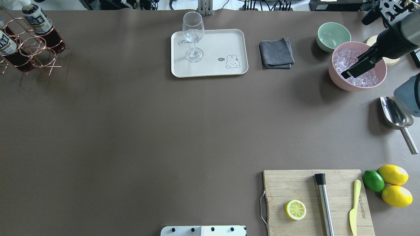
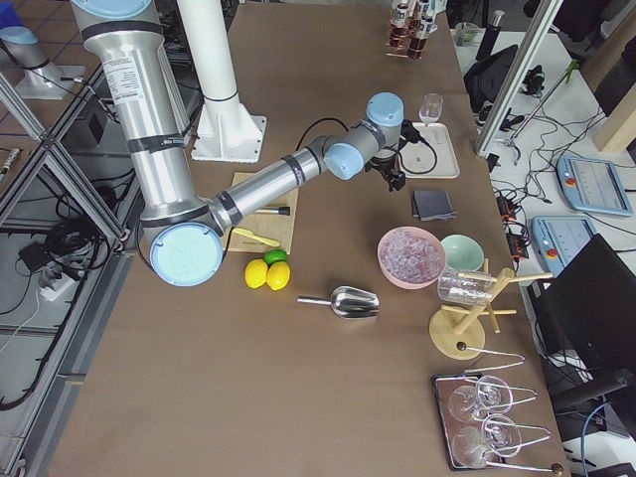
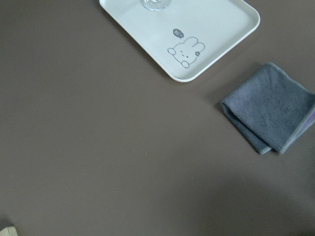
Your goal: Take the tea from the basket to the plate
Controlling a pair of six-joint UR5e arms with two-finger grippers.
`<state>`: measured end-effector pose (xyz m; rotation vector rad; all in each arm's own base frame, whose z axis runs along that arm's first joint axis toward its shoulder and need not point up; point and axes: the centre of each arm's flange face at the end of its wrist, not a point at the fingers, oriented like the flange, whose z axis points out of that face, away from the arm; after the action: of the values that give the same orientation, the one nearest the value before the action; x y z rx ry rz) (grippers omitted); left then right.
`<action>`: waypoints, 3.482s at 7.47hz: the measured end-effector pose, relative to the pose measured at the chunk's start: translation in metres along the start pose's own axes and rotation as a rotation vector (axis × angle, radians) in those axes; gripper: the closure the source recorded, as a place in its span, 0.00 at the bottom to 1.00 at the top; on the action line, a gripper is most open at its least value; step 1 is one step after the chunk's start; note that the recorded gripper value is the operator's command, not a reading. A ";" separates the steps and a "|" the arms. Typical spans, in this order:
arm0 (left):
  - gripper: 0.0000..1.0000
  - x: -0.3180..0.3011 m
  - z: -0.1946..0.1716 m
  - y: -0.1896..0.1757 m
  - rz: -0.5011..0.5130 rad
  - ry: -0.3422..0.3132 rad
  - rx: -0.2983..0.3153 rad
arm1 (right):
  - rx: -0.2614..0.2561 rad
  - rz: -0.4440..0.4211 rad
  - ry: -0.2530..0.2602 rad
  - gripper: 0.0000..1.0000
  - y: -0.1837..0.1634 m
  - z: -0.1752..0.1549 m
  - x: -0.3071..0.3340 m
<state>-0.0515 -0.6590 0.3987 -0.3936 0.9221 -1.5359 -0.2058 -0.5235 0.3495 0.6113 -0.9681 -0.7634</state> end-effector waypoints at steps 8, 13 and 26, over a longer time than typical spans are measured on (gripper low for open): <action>1.00 -0.142 -0.027 0.306 -0.190 -0.131 -0.029 | 0.249 -0.335 -0.104 0.00 -0.021 0.001 -0.065; 1.00 -0.198 -0.037 0.491 -0.224 -0.177 -0.076 | 0.250 -0.363 -0.141 0.00 -0.025 0.012 -0.082; 1.00 -0.240 0.015 0.598 -0.140 -0.151 -0.146 | 0.352 -0.400 -0.070 0.00 -0.030 0.054 -0.075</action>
<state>0.4099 -0.4027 0.0286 -0.6823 0.9052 -1.5468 -0.2886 -0.4881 0.3138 1.1134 -1.0691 -0.9792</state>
